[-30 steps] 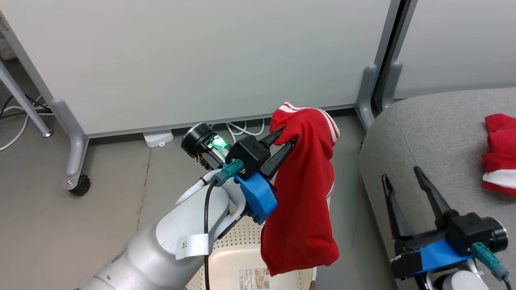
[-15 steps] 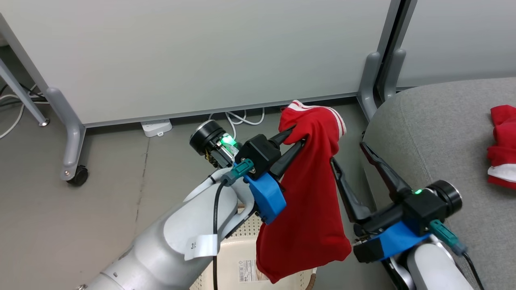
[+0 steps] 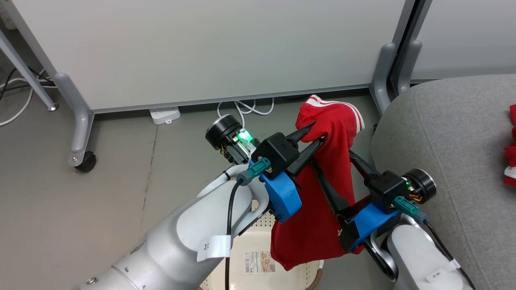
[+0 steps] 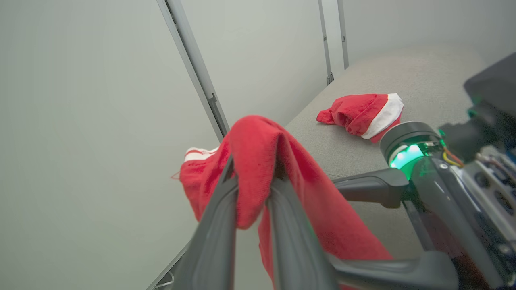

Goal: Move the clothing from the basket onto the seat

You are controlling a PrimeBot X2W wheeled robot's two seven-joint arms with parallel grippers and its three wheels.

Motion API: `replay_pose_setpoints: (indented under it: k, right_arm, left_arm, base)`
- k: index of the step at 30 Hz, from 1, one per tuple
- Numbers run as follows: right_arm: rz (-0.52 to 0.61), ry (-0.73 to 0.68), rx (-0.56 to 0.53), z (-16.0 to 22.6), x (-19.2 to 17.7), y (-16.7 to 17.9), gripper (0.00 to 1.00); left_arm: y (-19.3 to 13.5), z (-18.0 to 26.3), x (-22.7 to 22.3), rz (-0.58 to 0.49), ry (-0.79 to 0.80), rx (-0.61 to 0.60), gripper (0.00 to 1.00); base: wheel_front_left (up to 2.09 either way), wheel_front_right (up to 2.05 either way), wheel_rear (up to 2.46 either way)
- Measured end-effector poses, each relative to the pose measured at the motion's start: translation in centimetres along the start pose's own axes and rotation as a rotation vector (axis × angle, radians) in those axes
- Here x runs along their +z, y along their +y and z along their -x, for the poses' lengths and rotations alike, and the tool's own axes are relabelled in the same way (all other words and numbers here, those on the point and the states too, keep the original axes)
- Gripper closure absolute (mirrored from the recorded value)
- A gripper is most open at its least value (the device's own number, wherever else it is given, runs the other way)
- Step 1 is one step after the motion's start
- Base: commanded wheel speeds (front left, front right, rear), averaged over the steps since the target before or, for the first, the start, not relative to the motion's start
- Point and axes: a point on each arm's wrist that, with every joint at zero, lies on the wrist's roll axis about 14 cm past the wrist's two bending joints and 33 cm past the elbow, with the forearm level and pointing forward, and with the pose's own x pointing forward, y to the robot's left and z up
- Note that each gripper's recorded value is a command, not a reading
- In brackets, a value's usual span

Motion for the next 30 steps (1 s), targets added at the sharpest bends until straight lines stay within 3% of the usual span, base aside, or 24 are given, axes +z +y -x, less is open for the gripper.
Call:
replay_pose_setpoints:
  k: [4,5,28,29,30]
  right_arm:
    - [-0.012,0.051,0.011,-0.4,-1.6,0.3,0.04]
    - [-0.020,0.062,0.013,-0.5,-2.0,0.4,0.98]
    - [-0.040,0.061,0.025,-0.5,-1.7,0.9,1.00]
    - [-0.041,0.060,0.024,-0.6,-1.7,0.9,1.00]
    - [-0.041,0.058,0.023,-0.6,-1.7,0.9,1.00]
  left_arm:
    - [0.2,-0.1,0.1,-0.001,-0.006,0.001,1.00]
    - [0.2,-0.1,0.1,0.000,-0.005,0.001,1.00]
    - [0.1,0.0,0.0,0.001,-0.002,0.002,1.00]
    - [0.2,0.0,0.0,0.002,0.000,0.004,0.24]
    - [0.2,0.0,-0.1,0.002,0.002,0.005,0.00]
  base:
    - [0.00,0.00,0.00]
    - [0.00,0.00,0.00]
    - [0.00,0.00,0.00]
    - [0.00,0.00,0.00]
    - [0.00,0.00,0.00]
